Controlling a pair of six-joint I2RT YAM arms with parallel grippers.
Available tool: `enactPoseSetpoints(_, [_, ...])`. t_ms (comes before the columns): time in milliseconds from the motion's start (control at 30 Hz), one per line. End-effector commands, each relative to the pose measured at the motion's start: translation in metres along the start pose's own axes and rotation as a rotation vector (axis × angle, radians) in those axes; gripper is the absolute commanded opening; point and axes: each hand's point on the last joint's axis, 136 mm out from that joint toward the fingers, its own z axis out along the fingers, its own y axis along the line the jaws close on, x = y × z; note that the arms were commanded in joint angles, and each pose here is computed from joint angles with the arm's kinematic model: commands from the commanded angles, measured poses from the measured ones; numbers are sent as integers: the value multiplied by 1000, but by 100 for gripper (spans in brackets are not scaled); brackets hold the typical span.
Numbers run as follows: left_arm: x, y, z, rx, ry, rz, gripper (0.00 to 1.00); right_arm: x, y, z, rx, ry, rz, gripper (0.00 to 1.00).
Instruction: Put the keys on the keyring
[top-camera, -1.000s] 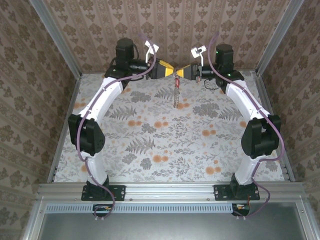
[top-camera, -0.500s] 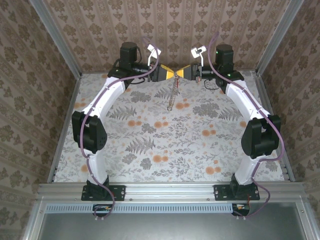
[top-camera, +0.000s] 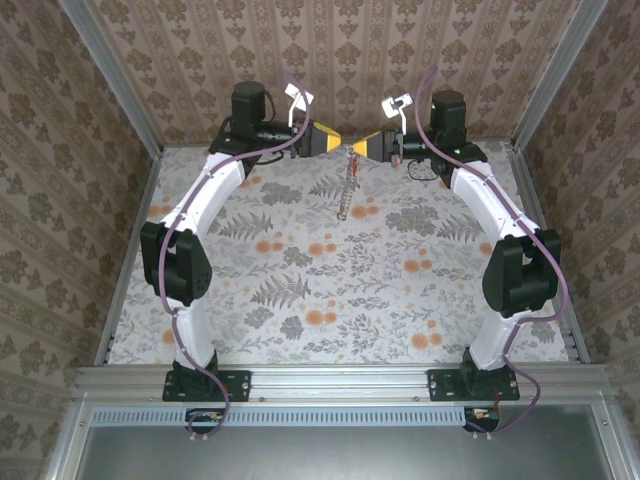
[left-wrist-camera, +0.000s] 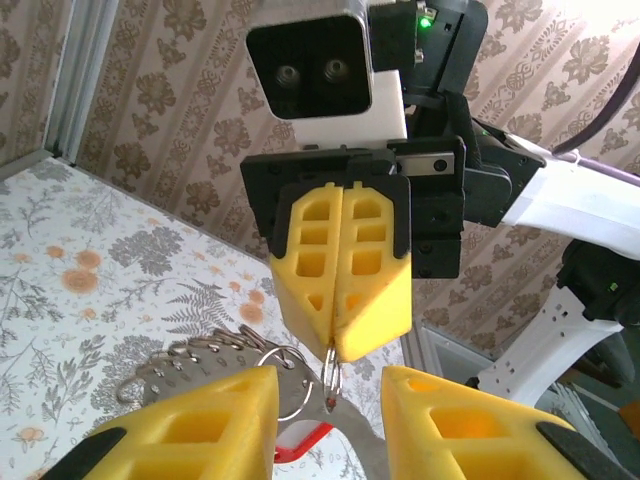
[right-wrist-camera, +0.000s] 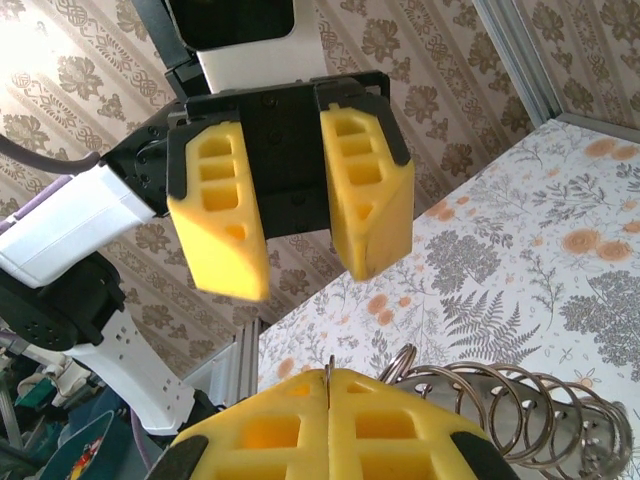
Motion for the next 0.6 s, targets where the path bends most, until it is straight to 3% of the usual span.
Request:
enactPoseSetpoints(0, [-3, -5, 3, 12, -5, 20, 33, -5, 9, -2, -26, -10, -40, 0])
enactPoseSetpoints(567, [12, -7, 26, 63, 37, -7, 32, -5, 8, -4, -18, -15, -45, 0])
